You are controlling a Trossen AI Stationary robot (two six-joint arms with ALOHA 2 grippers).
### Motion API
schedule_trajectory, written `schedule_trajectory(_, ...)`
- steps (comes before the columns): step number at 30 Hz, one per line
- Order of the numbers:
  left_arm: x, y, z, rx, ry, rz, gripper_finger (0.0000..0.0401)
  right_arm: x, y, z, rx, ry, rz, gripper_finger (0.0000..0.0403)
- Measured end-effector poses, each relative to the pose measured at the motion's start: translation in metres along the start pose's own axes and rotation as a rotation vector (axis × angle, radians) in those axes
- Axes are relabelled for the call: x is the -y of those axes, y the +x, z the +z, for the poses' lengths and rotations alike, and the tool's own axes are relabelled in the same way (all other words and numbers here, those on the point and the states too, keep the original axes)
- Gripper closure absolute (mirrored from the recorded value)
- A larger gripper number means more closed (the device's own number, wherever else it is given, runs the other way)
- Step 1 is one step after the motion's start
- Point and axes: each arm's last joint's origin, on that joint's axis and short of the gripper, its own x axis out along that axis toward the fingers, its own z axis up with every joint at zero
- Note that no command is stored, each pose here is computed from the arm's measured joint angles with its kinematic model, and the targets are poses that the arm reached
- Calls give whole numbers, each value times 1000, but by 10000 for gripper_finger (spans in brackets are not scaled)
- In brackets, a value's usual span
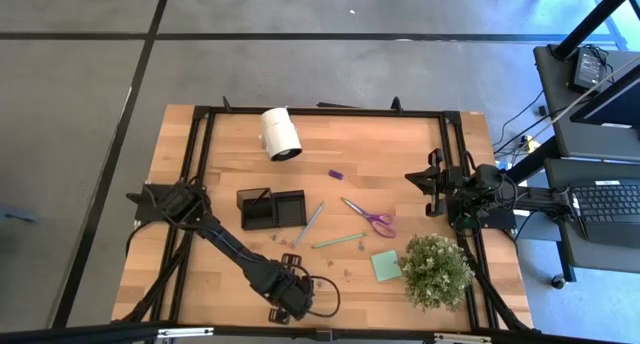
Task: Pick and place office supplies into organizer
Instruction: Put the black pen into the black desk organizer
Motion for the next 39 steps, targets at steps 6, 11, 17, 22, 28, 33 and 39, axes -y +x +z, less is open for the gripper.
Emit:
schedule_trajectory(6, -6, -32, 1, 58, -9, 19, 382, 0, 0, 0, 0, 0, 0, 391)
schedule_trajectory(11, -10, -54, 1, 97, -16, 9, 383, 0, 0, 0, -4, 0, 1, 391)
schedule_trajectory(17, -23, -99, -5, 177, -41, 101, 383, 0, 0, -1, -5, 0, 0, 391)
schedule_trajectory(22, -37, -151, -17, 316, -95, 178, 383, 0, 0, -1, -6, 0, 1, 391)
schedule_trajectory(28, -59, -204, -36, 463, -136, 282, 383, 0, 0, -1, -6, 0, 1, 391)
schedule_trajectory(33, -79, -236, -59, 572, -217, 384, 383, 0, 0, -1, -7, 0, 0, 391)
schedule_trajectory(39, -104, -235, -102, 662, -347, 431, 383, 0, 0, -1, -7, 0, 0, 391)
